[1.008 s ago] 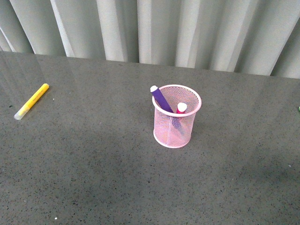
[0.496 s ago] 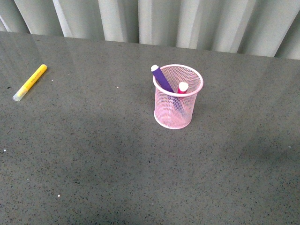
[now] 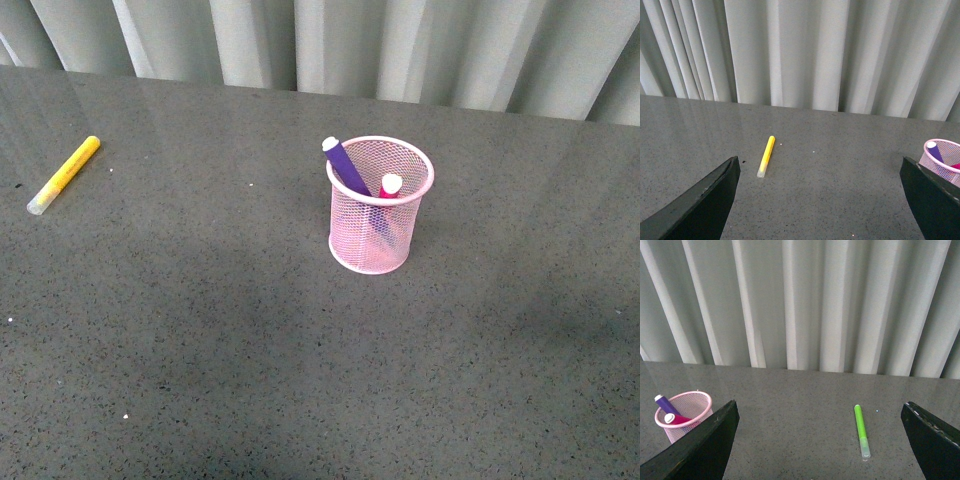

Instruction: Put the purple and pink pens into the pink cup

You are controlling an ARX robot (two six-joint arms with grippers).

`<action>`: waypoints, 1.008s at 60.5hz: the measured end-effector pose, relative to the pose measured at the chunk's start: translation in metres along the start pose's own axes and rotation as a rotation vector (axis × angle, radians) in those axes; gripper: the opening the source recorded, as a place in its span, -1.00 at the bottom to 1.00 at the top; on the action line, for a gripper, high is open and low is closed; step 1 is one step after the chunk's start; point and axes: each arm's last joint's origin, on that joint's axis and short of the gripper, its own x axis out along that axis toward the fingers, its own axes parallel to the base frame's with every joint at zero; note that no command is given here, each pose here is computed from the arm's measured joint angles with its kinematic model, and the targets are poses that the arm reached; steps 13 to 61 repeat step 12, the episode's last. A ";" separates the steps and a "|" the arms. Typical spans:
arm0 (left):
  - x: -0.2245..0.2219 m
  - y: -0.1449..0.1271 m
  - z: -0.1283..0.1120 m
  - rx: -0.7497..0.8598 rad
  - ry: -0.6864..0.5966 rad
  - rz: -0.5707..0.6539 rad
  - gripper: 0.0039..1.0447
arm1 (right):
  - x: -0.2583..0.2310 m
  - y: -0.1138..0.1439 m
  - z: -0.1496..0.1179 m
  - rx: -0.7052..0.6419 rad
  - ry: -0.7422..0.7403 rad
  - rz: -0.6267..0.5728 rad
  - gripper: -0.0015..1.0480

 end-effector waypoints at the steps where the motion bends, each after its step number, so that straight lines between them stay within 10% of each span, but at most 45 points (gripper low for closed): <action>1: 0.000 0.000 0.000 0.000 0.000 0.000 0.88 | 0.000 0.000 0.000 0.000 0.000 0.000 0.87; 61: 0.000 0.000 0.000 0.000 0.000 0.000 0.88 | 0.000 0.000 0.000 0.000 0.000 0.000 0.87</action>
